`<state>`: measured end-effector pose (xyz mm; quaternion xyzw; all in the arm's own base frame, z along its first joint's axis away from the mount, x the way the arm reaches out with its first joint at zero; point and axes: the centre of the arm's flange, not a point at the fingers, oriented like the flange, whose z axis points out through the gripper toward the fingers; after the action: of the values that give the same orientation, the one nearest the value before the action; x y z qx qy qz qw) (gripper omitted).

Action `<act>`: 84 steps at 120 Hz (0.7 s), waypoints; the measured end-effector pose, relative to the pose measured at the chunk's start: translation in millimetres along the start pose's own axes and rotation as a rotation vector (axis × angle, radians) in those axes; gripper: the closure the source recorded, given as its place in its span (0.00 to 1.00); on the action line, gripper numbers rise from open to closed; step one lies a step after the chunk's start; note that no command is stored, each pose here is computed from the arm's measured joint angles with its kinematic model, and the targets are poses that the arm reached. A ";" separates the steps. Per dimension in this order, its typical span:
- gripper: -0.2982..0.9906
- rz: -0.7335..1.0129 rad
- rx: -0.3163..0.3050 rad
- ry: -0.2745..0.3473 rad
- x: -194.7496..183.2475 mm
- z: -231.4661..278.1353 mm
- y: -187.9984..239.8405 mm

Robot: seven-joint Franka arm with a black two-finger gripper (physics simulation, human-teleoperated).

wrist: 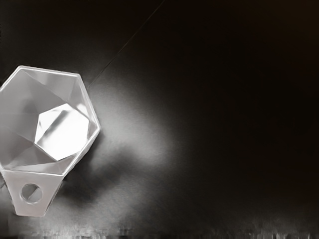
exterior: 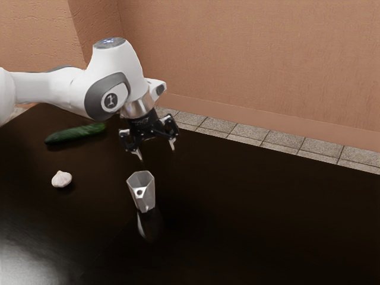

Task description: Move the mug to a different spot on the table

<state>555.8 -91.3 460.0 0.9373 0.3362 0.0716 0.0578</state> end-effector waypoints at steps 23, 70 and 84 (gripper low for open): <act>0.24 0.254 0.023 -0.078 26.8 -69.7 3.7; 0.23 0.739 0.086 -0.166 64.0 -121.8 -26.7; 0.23 0.830 0.086 -0.193 67.2 -120.8 -34.1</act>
<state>565.0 -15.0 579.8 0.9970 -0.0739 -0.0136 0.0160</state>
